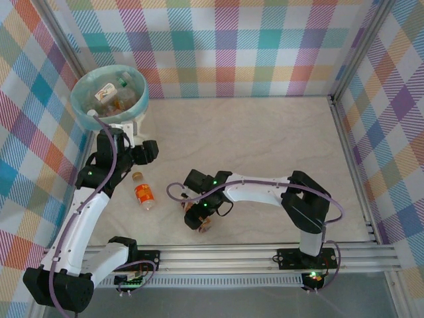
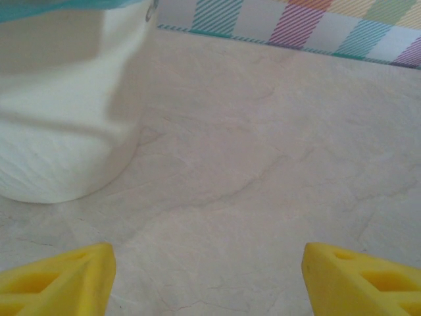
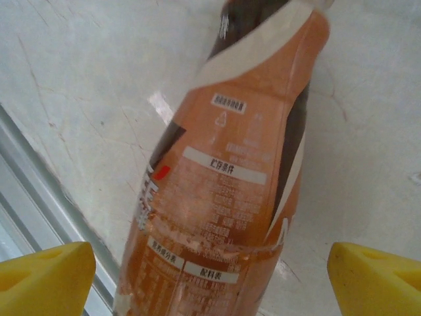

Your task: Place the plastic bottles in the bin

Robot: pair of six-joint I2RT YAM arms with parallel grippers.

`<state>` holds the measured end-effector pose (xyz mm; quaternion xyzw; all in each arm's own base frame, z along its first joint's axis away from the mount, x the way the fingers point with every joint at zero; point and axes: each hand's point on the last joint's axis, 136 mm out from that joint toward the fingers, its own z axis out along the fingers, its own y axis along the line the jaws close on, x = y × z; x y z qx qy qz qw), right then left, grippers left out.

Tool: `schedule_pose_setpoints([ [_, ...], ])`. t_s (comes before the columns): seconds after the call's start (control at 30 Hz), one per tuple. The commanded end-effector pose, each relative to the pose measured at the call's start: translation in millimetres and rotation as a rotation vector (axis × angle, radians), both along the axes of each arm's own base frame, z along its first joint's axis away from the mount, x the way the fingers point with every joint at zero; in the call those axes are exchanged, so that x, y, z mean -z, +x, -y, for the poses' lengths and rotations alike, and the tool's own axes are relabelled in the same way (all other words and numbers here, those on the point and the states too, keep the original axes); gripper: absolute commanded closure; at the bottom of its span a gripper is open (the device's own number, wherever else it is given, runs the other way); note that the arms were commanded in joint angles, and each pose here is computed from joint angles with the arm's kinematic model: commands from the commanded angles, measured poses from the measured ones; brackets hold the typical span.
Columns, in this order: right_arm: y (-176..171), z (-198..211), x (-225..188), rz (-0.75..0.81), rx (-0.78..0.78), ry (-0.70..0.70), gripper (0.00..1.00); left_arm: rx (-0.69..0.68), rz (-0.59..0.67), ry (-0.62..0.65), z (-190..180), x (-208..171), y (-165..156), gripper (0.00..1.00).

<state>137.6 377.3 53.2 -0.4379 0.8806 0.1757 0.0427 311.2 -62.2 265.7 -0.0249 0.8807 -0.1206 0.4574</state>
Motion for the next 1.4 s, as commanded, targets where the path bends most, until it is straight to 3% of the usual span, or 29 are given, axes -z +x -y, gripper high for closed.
schedule_pose_setpoints([
  [0.0,-6,1,6,-0.025,-0.027,-0.044,0.09,0.027,0.02,-0.037,8,-5,-3,0.25],
  [0.43,-6,5,12,-0.022,-0.013,-0.075,0.31,0.02,0.012,-0.047,7,-7,-10,0.25],
  [0.67,-2,-2,-16,0.022,-0.018,0.035,0.37,0.055,0.034,-0.117,19,-28,-5,0.22],
  [0.97,43,0,-83,0.151,0.106,0.245,0.41,0.211,-0.055,-0.327,64,-38,-1,0.19],
  [1.13,81,-5,-144,0.247,0.173,0.458,0.41,0.249,-0.088,-0.465,83,-41,5,0.17],
  [1.37,101,-24,-210,0.36,0.166,0.652,0.41,0.327,-0.122,-0.591,108,-50,7,0.16],
])
